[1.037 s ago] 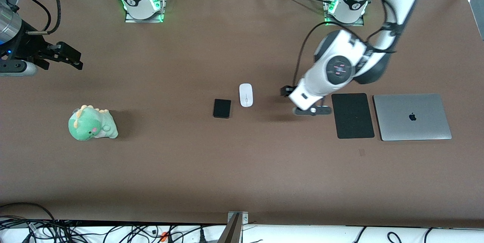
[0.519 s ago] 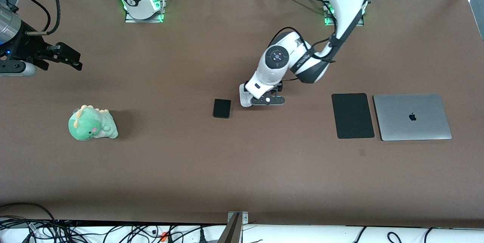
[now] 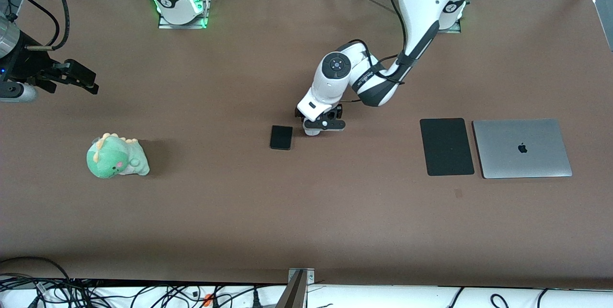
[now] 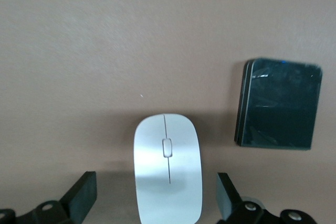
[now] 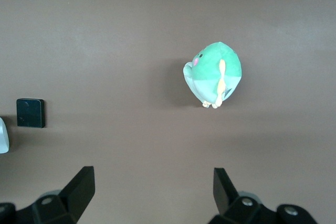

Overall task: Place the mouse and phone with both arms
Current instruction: 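Grasp the white mouse with the left gripper while the right gripper reaches the phone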

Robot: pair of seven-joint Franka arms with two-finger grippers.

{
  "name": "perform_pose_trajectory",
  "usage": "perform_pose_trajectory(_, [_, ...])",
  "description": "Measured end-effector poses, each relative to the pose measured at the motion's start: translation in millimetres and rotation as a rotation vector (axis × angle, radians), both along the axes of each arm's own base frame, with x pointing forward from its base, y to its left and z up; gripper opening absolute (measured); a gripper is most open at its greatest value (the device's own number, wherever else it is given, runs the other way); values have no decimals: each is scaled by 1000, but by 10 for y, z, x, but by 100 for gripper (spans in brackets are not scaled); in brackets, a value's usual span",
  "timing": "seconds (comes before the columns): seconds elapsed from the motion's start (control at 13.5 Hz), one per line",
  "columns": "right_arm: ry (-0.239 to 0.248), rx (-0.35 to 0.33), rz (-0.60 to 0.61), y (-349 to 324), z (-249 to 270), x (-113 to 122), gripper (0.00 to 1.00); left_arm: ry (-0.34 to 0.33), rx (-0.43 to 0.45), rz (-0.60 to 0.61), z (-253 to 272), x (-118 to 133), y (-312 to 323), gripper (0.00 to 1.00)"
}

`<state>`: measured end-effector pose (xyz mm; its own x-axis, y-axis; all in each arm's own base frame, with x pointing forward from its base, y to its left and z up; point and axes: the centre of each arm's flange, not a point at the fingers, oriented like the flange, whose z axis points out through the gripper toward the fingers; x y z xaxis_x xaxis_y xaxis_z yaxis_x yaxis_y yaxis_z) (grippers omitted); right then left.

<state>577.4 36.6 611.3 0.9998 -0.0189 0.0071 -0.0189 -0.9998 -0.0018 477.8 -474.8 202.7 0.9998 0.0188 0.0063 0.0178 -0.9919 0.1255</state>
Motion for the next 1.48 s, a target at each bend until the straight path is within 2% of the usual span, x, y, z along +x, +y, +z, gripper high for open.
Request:
perform_pose_trajectory(0.3, [41,-3,44,251,-230,79,100,-39,46,-44,-211,-214,-176,100])
perform_pose_trajectory(0.52, [89,-6,54,325,-522,191,100,-46,32,3,-214,-217,-200,100])
perform_pose_trajectory(0.74, [98,-2,54,344,-620,237,100,-65,4,30,-260,-162,-183,100])
perform_pose_trajectory(0.81, [97,-1,55,350,-629,244,100,-73,-1,34,-287,-131,-160,92])
perform_pose_trajectory(0.96, [97,-1,56,359,-654,259,100,-84,4,28,-328,-107,-132,88])
perform_pose_trajectory(1.11, [98,-1,57,367,-685,274,100,-94,6,20,-319,-98,-134,67])
perform_pose_trajectory(1.19, [101,5,56,374,-702,281,100,-97,6,21,-313,-85,-131,61])
perform_pose_trajectory(1.48, [105,23,55,401,-725,286,100,-107,22,50,-195,106,-31,61])
